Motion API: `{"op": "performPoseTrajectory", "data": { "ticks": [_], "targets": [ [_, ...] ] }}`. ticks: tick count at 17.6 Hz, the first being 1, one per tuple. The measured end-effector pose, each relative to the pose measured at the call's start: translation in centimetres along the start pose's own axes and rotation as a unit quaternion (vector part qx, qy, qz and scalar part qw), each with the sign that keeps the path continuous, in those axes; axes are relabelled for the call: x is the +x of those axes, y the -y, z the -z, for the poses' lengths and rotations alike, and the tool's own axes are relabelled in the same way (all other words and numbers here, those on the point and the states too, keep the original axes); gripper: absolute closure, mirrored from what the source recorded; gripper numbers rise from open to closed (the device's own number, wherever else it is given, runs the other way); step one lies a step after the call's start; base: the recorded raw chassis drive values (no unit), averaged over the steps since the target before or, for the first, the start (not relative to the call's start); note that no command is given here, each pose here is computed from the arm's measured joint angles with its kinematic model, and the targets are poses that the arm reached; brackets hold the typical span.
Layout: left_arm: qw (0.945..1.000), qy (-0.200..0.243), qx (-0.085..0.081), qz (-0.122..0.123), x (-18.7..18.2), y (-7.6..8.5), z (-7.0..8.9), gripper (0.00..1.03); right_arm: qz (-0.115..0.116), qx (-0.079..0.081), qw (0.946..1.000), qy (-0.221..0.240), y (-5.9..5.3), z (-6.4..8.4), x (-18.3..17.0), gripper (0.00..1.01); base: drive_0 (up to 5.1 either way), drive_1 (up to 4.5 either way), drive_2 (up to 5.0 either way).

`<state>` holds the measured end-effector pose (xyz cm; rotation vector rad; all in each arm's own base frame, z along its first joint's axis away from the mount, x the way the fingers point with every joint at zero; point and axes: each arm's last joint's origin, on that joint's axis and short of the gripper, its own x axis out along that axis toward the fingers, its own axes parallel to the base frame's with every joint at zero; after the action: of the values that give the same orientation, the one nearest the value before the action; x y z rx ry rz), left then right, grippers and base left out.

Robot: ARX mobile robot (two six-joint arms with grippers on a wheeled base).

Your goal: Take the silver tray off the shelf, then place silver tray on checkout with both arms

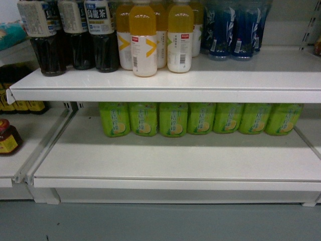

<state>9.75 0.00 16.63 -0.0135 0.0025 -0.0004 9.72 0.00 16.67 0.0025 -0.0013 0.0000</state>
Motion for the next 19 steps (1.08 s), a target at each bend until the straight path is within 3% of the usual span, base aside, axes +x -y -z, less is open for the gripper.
{"op": "performPoseTrajectory", "data": {
  "ticks": [19],
  "targets": [
    [1.0,0.001,0.002,0.0,0.0,0.0,-0.02,0.05,0.0,0.0,1.0,0.002,0.0,-0.03,0.0,0.03,0.0,0.0,0.0]
  ]
}}
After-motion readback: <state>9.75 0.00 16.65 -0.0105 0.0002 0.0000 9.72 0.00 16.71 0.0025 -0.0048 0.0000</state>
